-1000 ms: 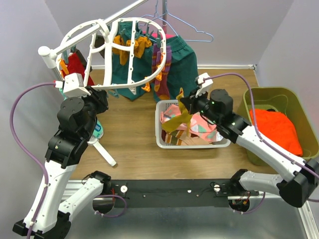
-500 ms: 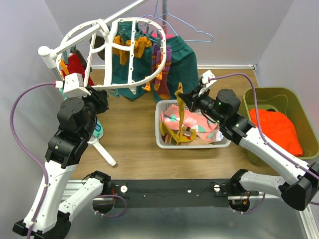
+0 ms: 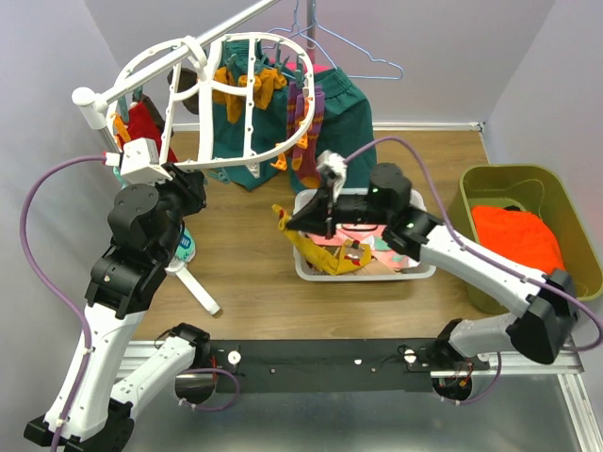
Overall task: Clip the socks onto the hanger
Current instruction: Clamp the sock onto the hanger.
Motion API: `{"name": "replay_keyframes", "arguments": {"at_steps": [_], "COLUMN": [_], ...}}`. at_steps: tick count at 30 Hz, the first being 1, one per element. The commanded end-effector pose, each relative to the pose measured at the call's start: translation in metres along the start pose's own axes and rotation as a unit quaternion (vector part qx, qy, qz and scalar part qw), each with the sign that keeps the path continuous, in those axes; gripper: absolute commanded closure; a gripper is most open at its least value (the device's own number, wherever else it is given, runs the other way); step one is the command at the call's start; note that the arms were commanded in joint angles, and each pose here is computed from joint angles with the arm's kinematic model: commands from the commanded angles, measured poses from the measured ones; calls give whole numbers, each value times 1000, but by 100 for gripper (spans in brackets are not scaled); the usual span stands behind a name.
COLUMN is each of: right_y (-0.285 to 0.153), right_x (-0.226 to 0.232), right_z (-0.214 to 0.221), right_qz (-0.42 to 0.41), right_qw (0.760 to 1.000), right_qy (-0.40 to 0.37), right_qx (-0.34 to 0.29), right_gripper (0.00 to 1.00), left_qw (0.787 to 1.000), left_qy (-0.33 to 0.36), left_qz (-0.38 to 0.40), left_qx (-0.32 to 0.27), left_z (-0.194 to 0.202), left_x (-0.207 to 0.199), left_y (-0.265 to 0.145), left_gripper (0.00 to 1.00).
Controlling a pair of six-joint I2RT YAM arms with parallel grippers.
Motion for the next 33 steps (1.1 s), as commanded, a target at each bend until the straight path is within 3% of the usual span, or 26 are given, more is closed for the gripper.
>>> {"name": "replay_keyframes", "arguments": {"at_steps": [1,7,19,33], "right_y": [39,83,126,150], "right_x": [31,25,-10,-19], "right_z": [-8,-10,-25,-43], "right_qz": [-58,-9,60,51], "right_qw": [998,998,985,976], "right_qy": [-3,7,38,75], "right_qx": [-19,-67,-154,-197], "right_gripper": [99,98,98,98], "left_qw": [1000,1000,999,999], "left_qy": [-8,-9,-15,-14], "left_qz": [12,14,30,44], "left_qx": [4,6,11,19], "left_z": [-1,-1,2,7], "left_x": [-4,-5,-10,-13], "left_y": [-4,-2,-3,-6], "left_gripper": [100,100,100,100]}}
Point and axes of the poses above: each gripper's point midway between its finger pads, its own y axis out along the fingers, its own x axis along the line the jaws close on, z = x × y, the point moved 1 cm from there along -y, back along the fingers, and after that the axes turned 3 degrees about y, right-handed, at the moved point
